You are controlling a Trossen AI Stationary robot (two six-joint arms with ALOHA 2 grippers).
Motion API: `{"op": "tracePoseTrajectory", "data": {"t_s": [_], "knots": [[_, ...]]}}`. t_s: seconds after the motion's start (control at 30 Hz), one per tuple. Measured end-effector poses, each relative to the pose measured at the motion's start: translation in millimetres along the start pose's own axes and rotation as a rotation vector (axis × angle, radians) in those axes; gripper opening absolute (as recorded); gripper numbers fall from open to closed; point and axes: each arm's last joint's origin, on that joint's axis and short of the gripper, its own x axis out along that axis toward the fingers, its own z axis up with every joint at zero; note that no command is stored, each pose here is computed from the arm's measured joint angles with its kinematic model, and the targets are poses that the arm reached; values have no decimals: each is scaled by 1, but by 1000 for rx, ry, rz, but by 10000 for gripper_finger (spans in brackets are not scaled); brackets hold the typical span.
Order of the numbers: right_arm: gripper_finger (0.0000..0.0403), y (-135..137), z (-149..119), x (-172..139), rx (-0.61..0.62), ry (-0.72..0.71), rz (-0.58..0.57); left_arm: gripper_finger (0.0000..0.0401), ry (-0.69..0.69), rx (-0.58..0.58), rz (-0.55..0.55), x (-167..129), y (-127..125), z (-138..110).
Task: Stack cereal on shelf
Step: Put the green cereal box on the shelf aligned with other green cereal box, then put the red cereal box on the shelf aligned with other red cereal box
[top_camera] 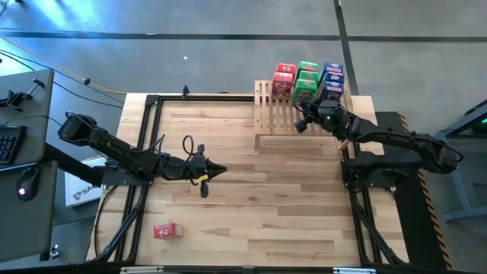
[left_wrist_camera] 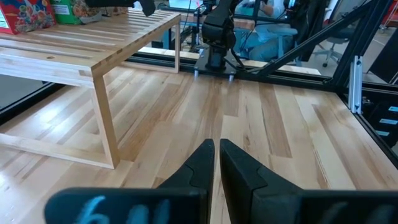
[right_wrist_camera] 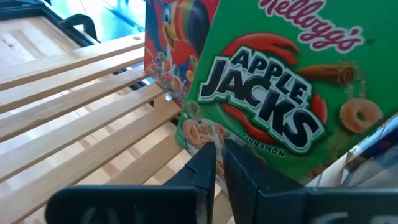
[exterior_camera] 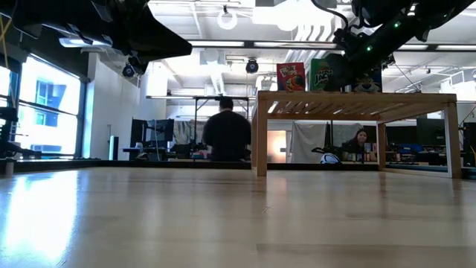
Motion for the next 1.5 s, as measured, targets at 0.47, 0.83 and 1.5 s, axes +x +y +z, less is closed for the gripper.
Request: {"op": "tracePoseTrajectory", "data": {"t_s": [0.47, 0.83, 1.5], "knots": [[26, 7, 8, -34, -112, -110, 171, 16, 34, -51, -30, 0, 0, -3], [26, 64, 2, -70, -246, -173, 632, 3, 298, 49, -135, 1, -19, 31], [26, 117, -12, -78, -328, -188, 753, 187, 1235, -143, 30, -67, -85, 53]]}}
